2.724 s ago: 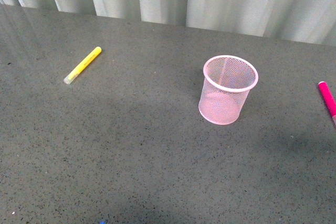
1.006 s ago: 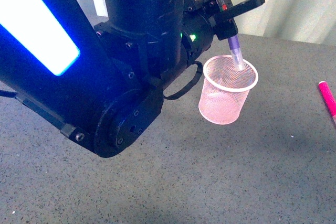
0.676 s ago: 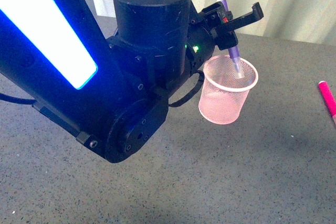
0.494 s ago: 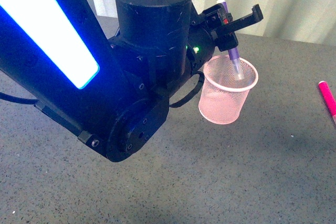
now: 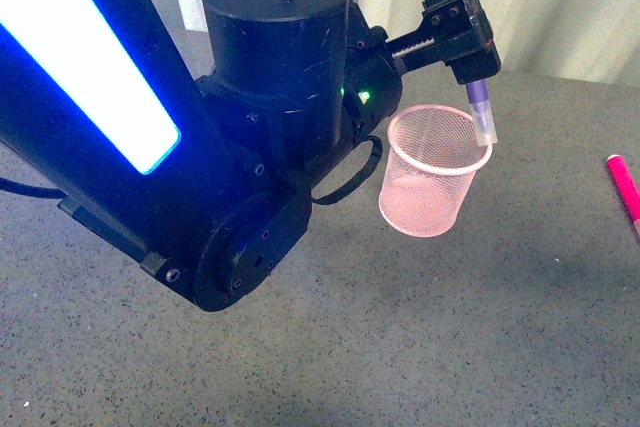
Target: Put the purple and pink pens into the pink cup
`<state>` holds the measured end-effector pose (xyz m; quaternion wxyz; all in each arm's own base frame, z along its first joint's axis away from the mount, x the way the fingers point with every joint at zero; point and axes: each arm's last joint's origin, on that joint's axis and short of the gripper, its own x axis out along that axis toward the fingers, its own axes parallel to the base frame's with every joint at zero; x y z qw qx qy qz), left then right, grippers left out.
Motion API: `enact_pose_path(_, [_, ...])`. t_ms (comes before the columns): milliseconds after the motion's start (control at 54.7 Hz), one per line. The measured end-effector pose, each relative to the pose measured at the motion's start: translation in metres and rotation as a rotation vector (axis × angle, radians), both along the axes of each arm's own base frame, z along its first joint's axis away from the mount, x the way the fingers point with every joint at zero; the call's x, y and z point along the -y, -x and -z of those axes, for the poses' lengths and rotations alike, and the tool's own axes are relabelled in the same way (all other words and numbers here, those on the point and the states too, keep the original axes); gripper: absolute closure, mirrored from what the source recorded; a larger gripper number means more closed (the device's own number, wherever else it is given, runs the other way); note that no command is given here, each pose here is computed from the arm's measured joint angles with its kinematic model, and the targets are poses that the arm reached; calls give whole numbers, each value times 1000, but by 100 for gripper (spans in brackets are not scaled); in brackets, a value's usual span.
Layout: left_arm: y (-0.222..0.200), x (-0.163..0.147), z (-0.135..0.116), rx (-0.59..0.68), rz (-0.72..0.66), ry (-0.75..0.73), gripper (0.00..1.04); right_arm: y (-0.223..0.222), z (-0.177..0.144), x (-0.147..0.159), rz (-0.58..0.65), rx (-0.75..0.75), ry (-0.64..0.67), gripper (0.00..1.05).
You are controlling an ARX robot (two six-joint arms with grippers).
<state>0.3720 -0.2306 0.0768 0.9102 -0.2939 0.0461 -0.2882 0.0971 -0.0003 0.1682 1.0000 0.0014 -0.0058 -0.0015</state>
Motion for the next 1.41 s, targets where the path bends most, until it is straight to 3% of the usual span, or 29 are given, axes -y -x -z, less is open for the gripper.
enact_pose_path(713, [-10,-21,11,46,15,-64,7,0,0,0,0,0,0,7])
enact_pose_path(878, [-15,-40,14,-29,-13,-120,7,0,0,0,0,0,0,7])
enact_pose_path(1097, [-27,-82,-26,-91,-62,-174,7,0,0,0,0,0,0,7])
enact_pose_path(1243, [-31,-128,-59,-121,-112,-214,7,0,0,0,0,0,0,7])
enact_pose_path(1408, [-16,-179,-77,-179,-140,-297,7,0,0,0,0,0,0,7])
